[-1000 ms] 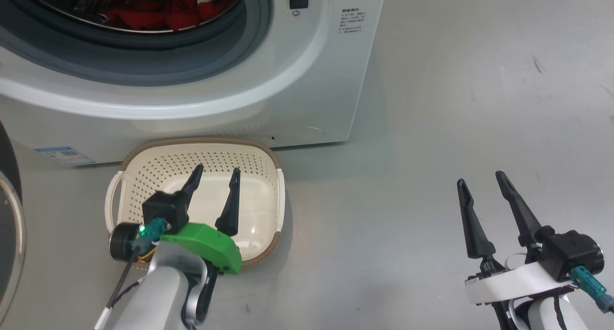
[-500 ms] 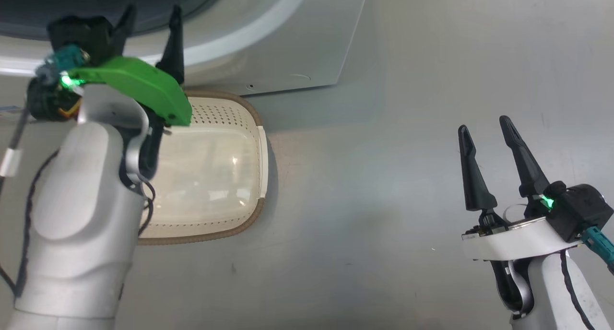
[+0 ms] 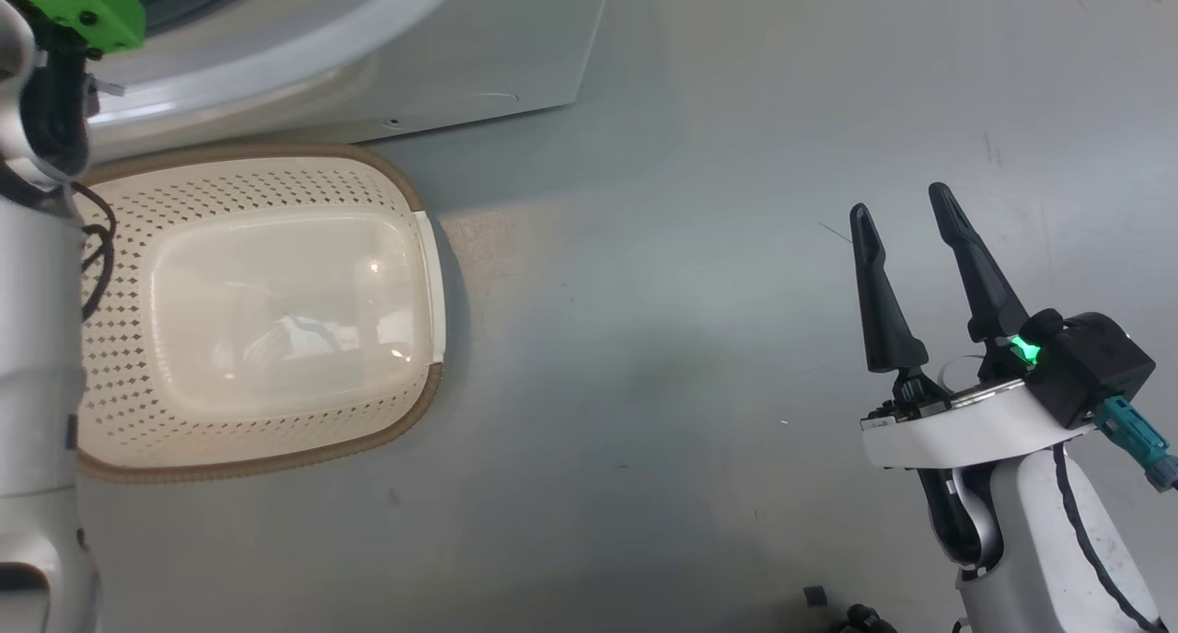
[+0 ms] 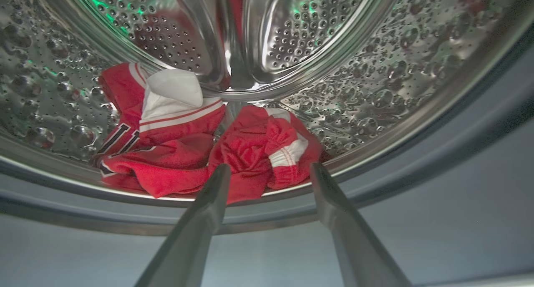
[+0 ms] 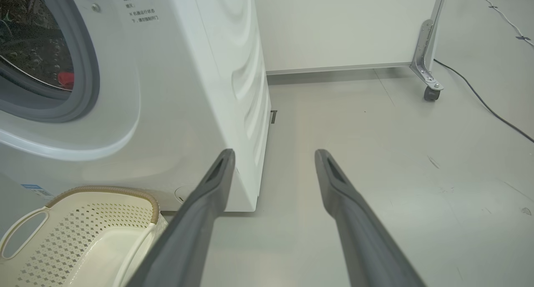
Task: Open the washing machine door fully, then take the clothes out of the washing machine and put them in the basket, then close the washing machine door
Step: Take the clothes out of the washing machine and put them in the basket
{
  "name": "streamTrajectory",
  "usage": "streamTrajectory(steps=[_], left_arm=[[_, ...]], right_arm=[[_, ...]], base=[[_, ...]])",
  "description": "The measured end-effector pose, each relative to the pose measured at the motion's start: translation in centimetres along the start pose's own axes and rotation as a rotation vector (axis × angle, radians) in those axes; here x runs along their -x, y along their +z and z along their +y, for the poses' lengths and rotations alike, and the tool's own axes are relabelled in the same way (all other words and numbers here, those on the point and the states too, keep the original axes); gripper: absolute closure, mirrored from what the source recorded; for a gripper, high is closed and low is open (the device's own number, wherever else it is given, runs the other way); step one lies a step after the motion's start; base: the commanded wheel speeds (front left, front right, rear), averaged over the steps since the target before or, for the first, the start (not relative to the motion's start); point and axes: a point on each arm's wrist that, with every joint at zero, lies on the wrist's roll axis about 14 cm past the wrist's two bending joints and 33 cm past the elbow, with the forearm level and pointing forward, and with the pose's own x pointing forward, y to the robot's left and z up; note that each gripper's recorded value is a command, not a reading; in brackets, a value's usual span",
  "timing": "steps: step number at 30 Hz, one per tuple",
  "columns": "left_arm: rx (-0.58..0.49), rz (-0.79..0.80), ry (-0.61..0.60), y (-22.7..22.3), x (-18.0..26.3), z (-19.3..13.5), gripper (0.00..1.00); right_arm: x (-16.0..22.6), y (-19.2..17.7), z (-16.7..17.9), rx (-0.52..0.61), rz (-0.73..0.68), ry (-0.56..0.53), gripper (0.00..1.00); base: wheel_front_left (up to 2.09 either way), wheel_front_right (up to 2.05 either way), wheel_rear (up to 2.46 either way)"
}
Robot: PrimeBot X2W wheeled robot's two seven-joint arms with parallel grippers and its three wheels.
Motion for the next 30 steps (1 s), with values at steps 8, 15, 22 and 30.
streamTrajectory(steps=[8,15,22,30], left_arm=[[0.054,0.017,-0.005,0.6,-2.4,0.2,0.0],[0.067,0.044,-0.014,0.6,-4.6,0.1,0.0],[0.047,0.133,-0.016,-1.7,-6.3,0.1,0.0],[0.008,0.246,0.006,-4.5,-7.1,0.8,0.07]], right_arm=[[0.3,-0.7,-0.7,-0.013,0.023,-0.022,0.0],[0.5,-1.6,-1.2,-0.023,0.051,-0.041,0.0],[0.3,-2.1,-1.7,-0.02,0.062,-0.05,0.0],[0.0,-2.4,-2.2,-0.026,0.068,-0.062,0.0]], base=[[0.0,0.0,0.0],[0.0,0.0,0.0],[0.0,0.0,0.0],[0.0,0.0,0.0]])
